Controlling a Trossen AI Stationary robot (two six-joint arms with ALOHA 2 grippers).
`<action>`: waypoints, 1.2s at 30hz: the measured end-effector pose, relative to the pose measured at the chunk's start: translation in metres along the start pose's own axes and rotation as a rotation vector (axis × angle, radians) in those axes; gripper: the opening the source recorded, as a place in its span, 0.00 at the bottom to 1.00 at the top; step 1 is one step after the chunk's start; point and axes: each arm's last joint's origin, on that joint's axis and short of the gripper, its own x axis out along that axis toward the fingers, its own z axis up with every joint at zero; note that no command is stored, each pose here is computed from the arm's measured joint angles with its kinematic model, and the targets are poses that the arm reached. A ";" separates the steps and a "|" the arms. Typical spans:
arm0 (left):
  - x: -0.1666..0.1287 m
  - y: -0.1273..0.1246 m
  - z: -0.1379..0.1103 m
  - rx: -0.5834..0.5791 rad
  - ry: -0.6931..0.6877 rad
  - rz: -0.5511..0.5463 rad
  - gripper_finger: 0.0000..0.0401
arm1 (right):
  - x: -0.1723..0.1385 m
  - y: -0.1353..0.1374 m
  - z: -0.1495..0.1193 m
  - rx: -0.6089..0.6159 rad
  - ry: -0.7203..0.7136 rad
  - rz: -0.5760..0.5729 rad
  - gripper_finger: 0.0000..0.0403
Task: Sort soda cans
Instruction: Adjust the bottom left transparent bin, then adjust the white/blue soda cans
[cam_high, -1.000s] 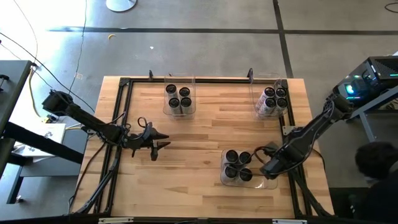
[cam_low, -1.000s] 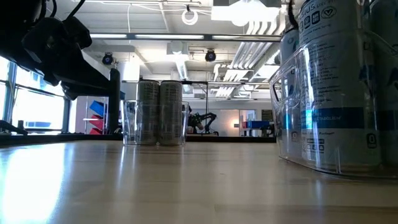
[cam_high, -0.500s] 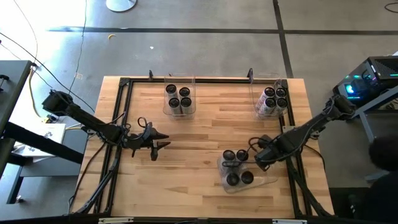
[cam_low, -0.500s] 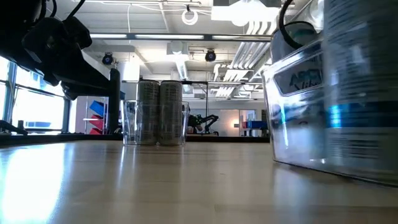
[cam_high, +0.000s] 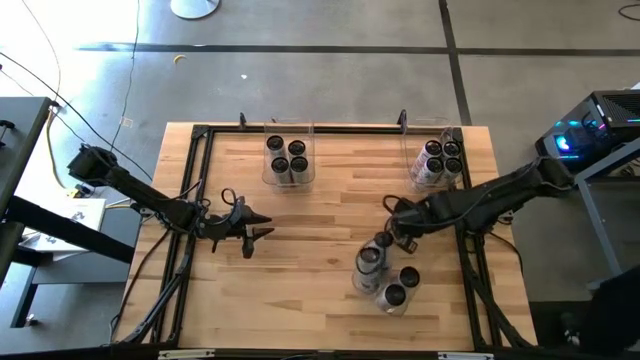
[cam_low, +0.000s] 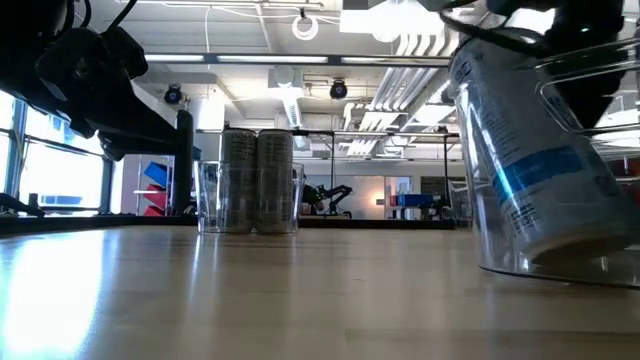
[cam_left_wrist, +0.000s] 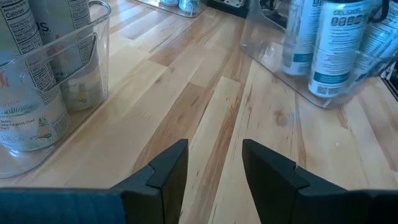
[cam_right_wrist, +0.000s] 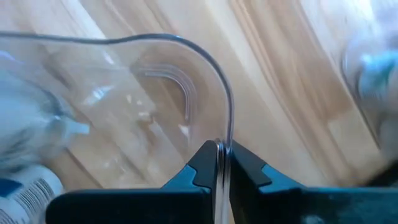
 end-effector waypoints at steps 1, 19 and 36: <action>0.000 0.000 0.000 -0.001 0.000 0.000 0.37 | 0.001 -0.001 0.004 -0.008 -0.016 0.011 0.04; 0.000 0.000 0.000 -0.018 -0.001 0.000 0.37 | 0.001 0.003 0.013 -0.093 -0.081 0.075 0.04; 0.000 -0.002 0.003 -0.023 -0.020 -0.011 0.37 | -0.021 0.000 0.014 -0.066 -0.088 0.132 0.36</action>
